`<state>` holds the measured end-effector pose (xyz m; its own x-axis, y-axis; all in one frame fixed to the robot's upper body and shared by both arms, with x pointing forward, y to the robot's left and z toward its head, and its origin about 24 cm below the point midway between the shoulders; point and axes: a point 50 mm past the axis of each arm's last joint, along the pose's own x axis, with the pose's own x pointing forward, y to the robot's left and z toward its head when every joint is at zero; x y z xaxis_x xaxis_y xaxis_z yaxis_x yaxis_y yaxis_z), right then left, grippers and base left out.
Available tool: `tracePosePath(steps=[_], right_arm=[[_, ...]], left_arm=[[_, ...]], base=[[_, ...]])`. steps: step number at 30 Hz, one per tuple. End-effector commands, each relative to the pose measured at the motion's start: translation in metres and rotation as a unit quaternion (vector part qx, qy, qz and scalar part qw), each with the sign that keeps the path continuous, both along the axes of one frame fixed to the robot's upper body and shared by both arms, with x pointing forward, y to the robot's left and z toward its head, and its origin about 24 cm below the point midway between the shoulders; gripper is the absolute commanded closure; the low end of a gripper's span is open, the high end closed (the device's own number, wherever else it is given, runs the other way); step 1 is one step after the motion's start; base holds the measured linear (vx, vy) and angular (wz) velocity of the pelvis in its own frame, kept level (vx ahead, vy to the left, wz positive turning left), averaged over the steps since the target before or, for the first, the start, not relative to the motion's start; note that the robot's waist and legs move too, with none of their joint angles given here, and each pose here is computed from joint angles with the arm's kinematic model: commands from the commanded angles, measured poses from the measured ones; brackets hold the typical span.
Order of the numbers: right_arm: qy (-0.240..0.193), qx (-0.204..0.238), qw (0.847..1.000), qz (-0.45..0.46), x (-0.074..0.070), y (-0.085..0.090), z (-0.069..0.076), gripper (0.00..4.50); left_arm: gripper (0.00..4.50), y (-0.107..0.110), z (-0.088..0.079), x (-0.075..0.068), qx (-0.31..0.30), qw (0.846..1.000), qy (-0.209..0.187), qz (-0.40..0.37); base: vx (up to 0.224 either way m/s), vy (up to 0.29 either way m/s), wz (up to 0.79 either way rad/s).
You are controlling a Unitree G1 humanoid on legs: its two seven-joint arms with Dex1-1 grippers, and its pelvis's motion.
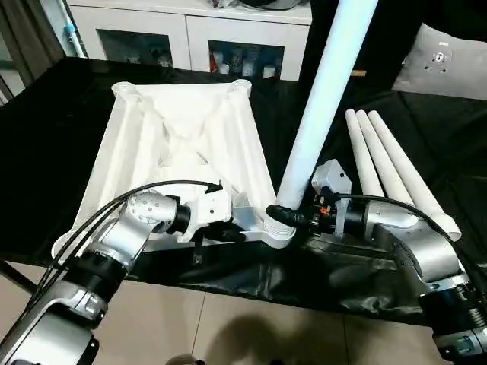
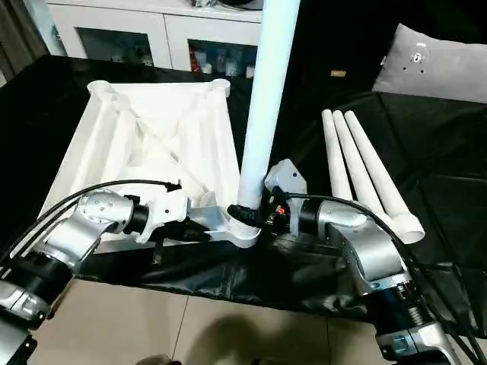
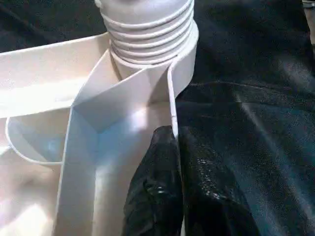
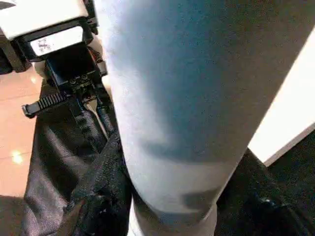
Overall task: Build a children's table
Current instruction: Insert table leg to table base
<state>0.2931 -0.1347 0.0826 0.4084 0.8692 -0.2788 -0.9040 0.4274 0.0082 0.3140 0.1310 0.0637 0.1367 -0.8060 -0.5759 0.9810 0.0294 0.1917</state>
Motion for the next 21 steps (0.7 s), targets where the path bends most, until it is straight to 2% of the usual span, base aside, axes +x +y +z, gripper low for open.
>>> tracePosePath(steps=[1, 9, 10, 11, 13, 15, 21], right_arm=[[0.120, -0.056, 0.991, 0.008, -0.019, -0.001, -0.053, 2.62], [0.112, -0.049, 0.993, 0.001, -0.014, 0.004, -0.052, 2.62], [0.109, -0.050, 0.993, -0.010, -0.012, 0.005, -0.052, 2.62], [0.096, -0.053, 0.992, -0.061, -0.003, 0.004, -0.053, 2.62], [0.093, -0.054, 0.991, -0.073, -0.001, 0.004, -0.053, 2.62], [0.079, -0.052, 0.987, -0.133, 0.007, 0.001, -0.053, 2.62], [0.069, -0.047, 0.978, -0.190, 0.016, 0.000, -0.053, 2.62]], left_arm=[[4.50, 0.004, 0.015, 0.009, 0.019, 0.999, -0.035, -0.003], [4.50, 0.014, 0.015, 0.009, 0.024, 0.999, -0.034, 0.011], [4.50, 0.016, 0.013, 0.007, 0.022, 0.999, -0.032, 0.019], [4.50, 0.019, 0.011, 0.002, 0.003, 0.998, -0.023, 0.050], [4.50, 0.019, 0.010, 0.001, -0.004, 0.998, -0.020, 0.059], [4.50, 0.012, 0.007, -0.009, -0.032, 0.995, -0.014, 0.094], [4.50, -0.006, 0.000, -0.024, -0.049, 0.988, -0.013, 0.147]], base=[[0.000, 0.000, 0.00], [0.000, 0.000, 0.00], [0.000, 0.000, 0.00], [0.000, 0.000, 0.00], [0.000, 0.000, 0.00], [0.000, 0.000, 0.00], [0.000, 0.000, 0.00]])
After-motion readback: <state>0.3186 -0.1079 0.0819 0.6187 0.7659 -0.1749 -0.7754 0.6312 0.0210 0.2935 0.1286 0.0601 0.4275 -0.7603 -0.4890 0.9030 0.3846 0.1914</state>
